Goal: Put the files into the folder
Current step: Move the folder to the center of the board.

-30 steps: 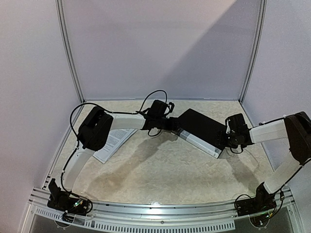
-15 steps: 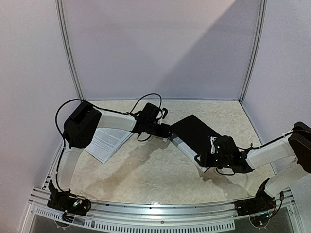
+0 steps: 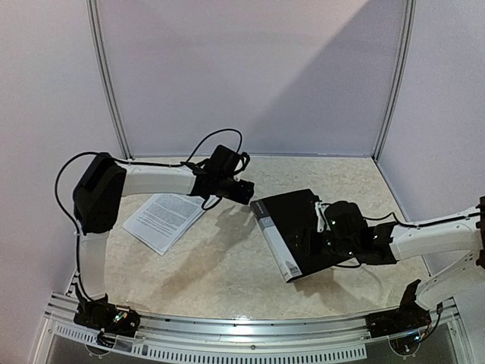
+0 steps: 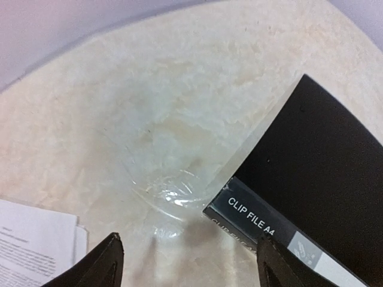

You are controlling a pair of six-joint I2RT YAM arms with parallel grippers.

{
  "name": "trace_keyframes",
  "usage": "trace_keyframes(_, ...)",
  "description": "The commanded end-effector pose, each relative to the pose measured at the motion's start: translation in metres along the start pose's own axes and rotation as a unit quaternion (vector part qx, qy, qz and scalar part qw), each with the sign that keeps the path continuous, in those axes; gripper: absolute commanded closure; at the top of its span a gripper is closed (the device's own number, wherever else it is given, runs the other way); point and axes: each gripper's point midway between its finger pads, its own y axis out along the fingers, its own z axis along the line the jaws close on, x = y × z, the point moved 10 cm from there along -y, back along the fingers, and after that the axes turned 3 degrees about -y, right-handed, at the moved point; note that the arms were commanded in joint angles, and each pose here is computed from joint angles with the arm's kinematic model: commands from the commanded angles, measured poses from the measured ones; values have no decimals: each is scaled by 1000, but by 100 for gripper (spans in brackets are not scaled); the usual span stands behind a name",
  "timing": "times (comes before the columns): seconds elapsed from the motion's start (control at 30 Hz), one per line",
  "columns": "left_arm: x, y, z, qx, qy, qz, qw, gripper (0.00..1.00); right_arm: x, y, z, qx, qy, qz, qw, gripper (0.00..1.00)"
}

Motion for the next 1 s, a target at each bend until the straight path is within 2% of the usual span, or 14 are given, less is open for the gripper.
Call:
trace_keyframes(0.0, 3, -53, -43, 1, 92, -40, 995, 23, 18, -16, -43, -127, -17, -18, 992, 28)
trace_keyframes(0.2, -42, -97, -110, -11, 227, -60, 972, 23, 35, -35, -104, -189, 52, -39, 980, 26)
trace_keyframes(0.3, -56, -102, -124, -5, 244, -45, 969, 23, 35, -39, -117, -193, 70, -35, 978, 26)
trace_keyframes(0.43, -47, -92, -115, -12, 181, -22, 983, 18, 20, -35, -119, -159, 100, -5, 982, 26)
trace_keyframes(0.57, -14, -69, -94, -4, 129, -26, 991, 11, -4, -39, -126, -156, 137, 1, 978, 26)
trace_keyframes(0.77, 30, -17, -44, 1, 29, 5, 1000, 14, -14, -53, -131, -185, 136, 8, 973, 24)
trace_keyframes(0.87, 34, 0, -8, 11, -41, 16, 999, 15, -16, -61, -140, -198, 150, 12, 969, 23)
trace_keyframes(0.97, 23, 9, 17, -31, -111, 25, 993, 16, -21, -65, -148, -191, 177, 23, 965, 22)
